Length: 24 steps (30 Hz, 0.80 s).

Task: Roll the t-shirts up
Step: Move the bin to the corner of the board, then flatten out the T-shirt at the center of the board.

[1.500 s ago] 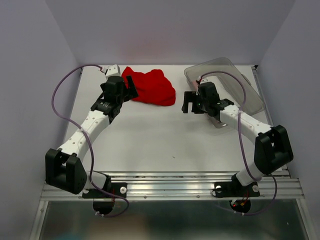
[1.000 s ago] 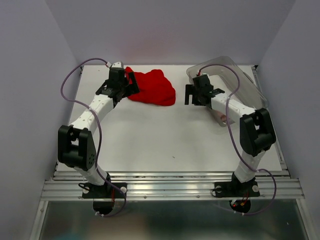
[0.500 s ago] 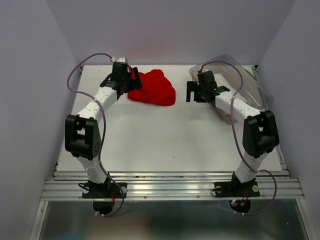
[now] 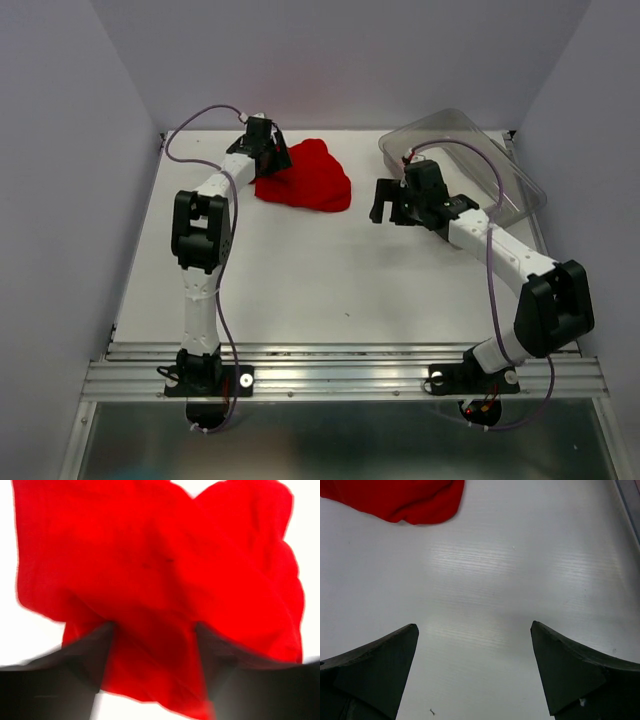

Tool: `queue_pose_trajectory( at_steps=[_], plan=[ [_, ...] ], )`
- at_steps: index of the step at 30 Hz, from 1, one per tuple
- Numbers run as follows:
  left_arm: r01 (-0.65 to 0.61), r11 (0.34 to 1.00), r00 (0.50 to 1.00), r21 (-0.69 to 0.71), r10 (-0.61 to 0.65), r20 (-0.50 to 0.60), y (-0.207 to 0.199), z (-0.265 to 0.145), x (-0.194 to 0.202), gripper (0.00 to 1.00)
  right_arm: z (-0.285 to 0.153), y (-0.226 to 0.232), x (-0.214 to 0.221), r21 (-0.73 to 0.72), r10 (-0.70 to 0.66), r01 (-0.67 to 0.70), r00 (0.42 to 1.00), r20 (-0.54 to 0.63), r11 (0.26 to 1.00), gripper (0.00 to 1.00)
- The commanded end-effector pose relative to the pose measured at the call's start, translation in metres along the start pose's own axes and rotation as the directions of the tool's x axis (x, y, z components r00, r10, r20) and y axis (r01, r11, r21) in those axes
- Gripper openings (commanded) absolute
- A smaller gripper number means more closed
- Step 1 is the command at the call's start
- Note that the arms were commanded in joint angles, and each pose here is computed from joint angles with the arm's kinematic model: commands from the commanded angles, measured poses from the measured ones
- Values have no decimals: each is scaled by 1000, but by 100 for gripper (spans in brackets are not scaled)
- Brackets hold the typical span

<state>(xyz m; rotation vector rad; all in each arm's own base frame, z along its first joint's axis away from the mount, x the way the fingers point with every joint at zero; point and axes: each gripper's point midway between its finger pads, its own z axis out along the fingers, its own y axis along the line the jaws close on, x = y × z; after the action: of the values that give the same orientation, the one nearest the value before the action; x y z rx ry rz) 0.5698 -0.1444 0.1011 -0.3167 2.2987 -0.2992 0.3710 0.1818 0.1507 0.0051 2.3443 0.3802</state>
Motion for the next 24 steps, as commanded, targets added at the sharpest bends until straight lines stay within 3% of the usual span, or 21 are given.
queue_pose_trajectory(
  at_steps=[1, 2, 3, 4, 5, 7, 11, 16, 20, 24],
  plan=[
    [23, 999, 1000, -24, -23, 6, 1, 10, -11, 59, -24, 7, -13, -36, 41, -39, 998, 57, 999, 100],
    [23, 1000, 1000, -18, -23, 11, -2, 11, -14, 44, -27, 7, -14, -37, 43, -41, 997, 63, 998, 100],
    [20, 1000, 1000, -11, -20, 15, -4, 10, -16, 17, -31, 8, -18, -42, 50, -47, 996, 74, 998, 100],
    [14, 1000, 1000, -16, -14, 19, -4, 6, -19, 3, -32, 9, -18, -43, 52, -49, 996, 75, 998, 100],
    [14, 1000, 999, -13, -14, 38, -8, 0, -29, 0, -35, 9, -21, -46, 54, -50, 995, 82, 998, 100],
    [8, 1000, 997, -12, -7, 72, -12, -17, -44, 0, -37, 11, -25, -48, 55, -51, 994, 95, 998, 100],
    [-37, 998, 963, 45, 23, 267, -30, -111, -107, 0, -40, 13, -33, -54, 55, -49, 992, 112, 997, 100],
    [-98, 991, 874, 90, 43, 485, -42, -230, -161, 0, -42, 16, -39, -61, 73, -66, 989, 127, 996, 100],
    [-187, 967, 837, 174, 64, 544, -66, -283, -163, 0, -48, 5, -54, -10, 157, -159, 963, 221, 987, 100],
    [-289, 908, 865, 305, 111, 489, -114, -296, -123, 0, -66, -5, -61, -19, 231, -239, 913, 335, 971, 100]
  ],
)
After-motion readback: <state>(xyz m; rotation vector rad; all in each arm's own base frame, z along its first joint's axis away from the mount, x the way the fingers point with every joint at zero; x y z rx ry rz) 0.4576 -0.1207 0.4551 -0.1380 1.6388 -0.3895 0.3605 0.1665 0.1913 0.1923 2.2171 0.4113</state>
